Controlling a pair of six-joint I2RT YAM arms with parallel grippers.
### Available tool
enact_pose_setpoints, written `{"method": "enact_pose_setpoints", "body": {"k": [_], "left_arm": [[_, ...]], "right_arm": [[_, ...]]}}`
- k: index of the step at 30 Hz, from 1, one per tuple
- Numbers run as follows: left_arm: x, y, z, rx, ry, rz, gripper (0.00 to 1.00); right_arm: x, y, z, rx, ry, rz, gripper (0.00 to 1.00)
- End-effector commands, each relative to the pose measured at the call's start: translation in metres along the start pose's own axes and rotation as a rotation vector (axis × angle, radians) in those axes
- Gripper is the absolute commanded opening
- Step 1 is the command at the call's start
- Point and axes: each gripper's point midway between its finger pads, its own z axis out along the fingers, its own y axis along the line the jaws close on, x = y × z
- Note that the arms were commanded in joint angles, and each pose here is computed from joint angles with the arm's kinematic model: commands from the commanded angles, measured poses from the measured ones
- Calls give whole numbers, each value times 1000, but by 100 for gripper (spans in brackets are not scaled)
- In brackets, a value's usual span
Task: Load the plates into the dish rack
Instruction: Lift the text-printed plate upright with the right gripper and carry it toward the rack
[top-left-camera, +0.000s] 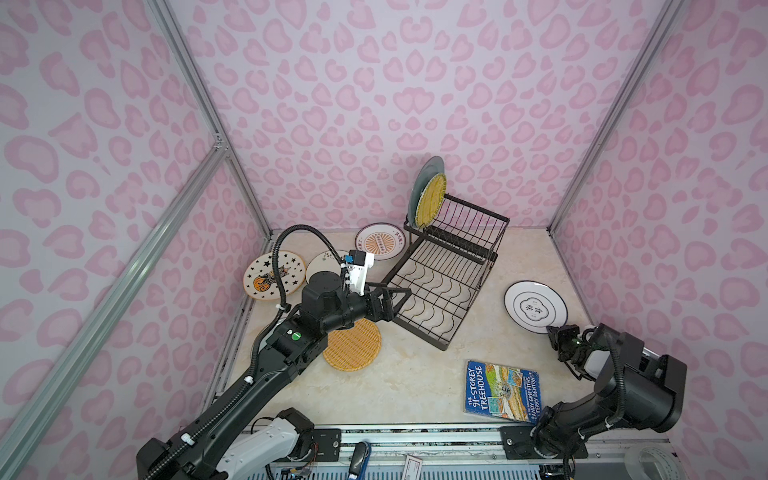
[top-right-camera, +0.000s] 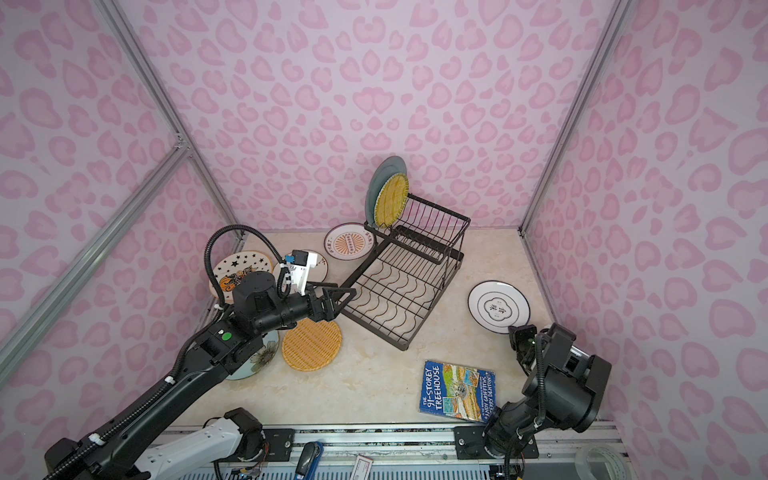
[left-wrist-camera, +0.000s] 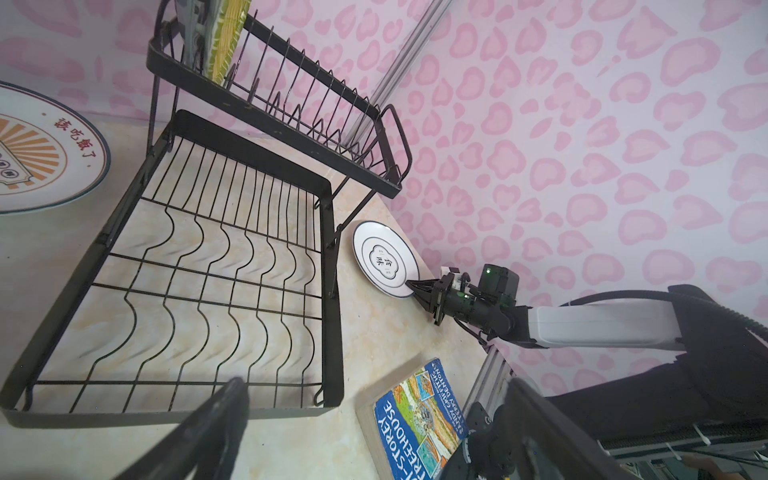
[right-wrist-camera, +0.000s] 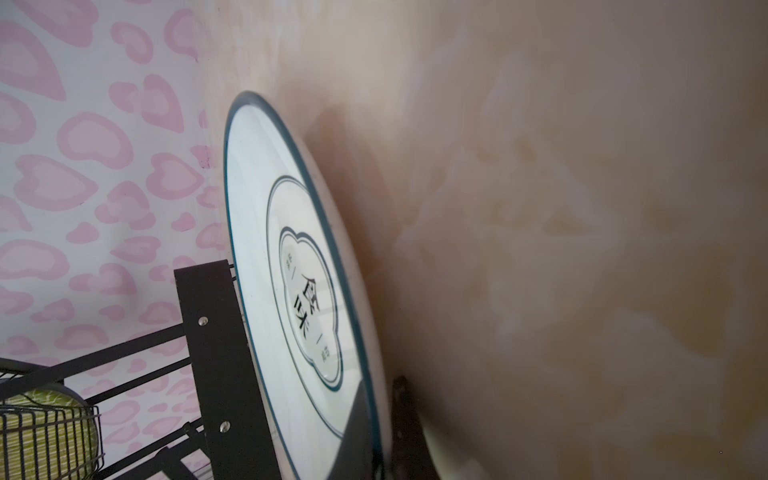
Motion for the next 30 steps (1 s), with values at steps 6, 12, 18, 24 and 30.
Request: {"method": "enact_pose_setpoints", "body": {"k": [6,12,18,24,30], "left_arm": [[-8,-2,-4,0,-45,8,98],[-10,-2,-1,7,-49,-23,97],[-7,-3,3,32,-39,-48,98],[5,-8,19,123,11,-115,98],[28,-1,41,160,97,-196,100]], "right_arm": [[18,16,-11,-55,32,-1,0],[17,44,-28,-152,11,-34,0],[18,69,-42,-242,3,-37,0],[40,76,-49,-284,40,-41,0],[68,60,-57,-232,80,-62,0]]}}
